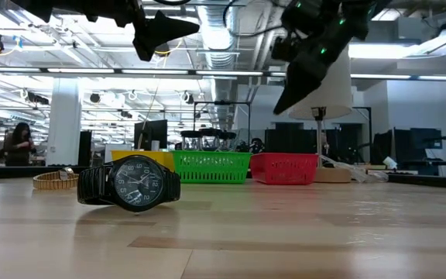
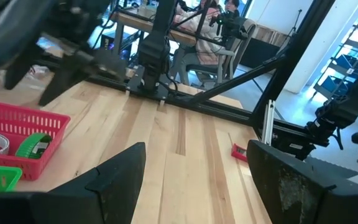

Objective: Pick & Place Office items
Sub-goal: Put the black wrist watch into the red basket

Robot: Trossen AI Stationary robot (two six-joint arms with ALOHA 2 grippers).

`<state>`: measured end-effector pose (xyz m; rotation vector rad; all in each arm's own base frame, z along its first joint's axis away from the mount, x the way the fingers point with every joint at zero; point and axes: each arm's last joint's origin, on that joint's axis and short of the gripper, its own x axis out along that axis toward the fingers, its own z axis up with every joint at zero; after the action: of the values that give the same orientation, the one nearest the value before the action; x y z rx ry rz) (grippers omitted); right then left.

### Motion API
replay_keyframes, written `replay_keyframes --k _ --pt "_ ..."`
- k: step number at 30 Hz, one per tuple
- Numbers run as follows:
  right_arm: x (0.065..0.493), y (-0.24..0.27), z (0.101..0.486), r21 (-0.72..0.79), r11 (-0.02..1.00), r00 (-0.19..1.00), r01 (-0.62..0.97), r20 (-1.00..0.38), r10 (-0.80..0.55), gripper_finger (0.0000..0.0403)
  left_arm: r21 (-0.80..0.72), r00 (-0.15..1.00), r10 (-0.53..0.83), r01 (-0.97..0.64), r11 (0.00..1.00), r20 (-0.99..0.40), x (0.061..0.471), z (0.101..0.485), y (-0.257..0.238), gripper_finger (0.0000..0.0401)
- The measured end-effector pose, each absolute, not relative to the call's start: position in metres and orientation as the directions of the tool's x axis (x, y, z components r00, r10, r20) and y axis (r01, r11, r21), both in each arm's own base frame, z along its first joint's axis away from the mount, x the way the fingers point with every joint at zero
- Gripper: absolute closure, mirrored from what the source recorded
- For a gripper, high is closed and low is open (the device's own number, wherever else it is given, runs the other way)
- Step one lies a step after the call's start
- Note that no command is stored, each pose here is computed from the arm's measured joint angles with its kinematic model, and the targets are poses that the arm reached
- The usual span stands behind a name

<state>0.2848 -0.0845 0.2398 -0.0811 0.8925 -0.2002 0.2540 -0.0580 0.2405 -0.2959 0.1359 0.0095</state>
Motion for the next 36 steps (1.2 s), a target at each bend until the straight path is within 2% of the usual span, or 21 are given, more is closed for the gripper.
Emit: replay_keyframes --k 12,17,25,31,36 --pt "0.241 -0.036 0.284 -0.169 0.985 0.632 -0.026 -0.767 -0.114 0.0201 -0.29 0.992 -0.011 -0.026 0.957 -0.126 0.254 0.241 -0.058 0.0127" --pt "0.222 -0.021 0.287 -0.081 0.996 0.64 -0.044 -0.767 -0.034 0.0201 -0.29 0.992 -0.011 -0.025 0.957 -0.122 0.254 0.242 -0.058 0.0127" --pt "0.202 0.01 0.244 -0.025 0.988 0.688 -0.153 -0.72 0.088 0.0201 -0.293 0.993 -0.01 -0.024 0.956 -0.114 0.254 0.243 -0.058 0.0127" --pt "0.185 0.029 0.209 -0.002 0.975 0.761 -0.221 -0.626 0.171 0.0201 -0.284 0.998 -0.005 -0.015 0.959 -0.068 0.255 0.247 -0.056 0.0127" --pt "0.168 0.038 0.203 0.005 0.954 0.784 -0.299 -0.569 0.248 0.0201 -0.273 0.998 -0.005 -0.013 0.962 -0.065 0.255 0.247 -0.056 0.0127"
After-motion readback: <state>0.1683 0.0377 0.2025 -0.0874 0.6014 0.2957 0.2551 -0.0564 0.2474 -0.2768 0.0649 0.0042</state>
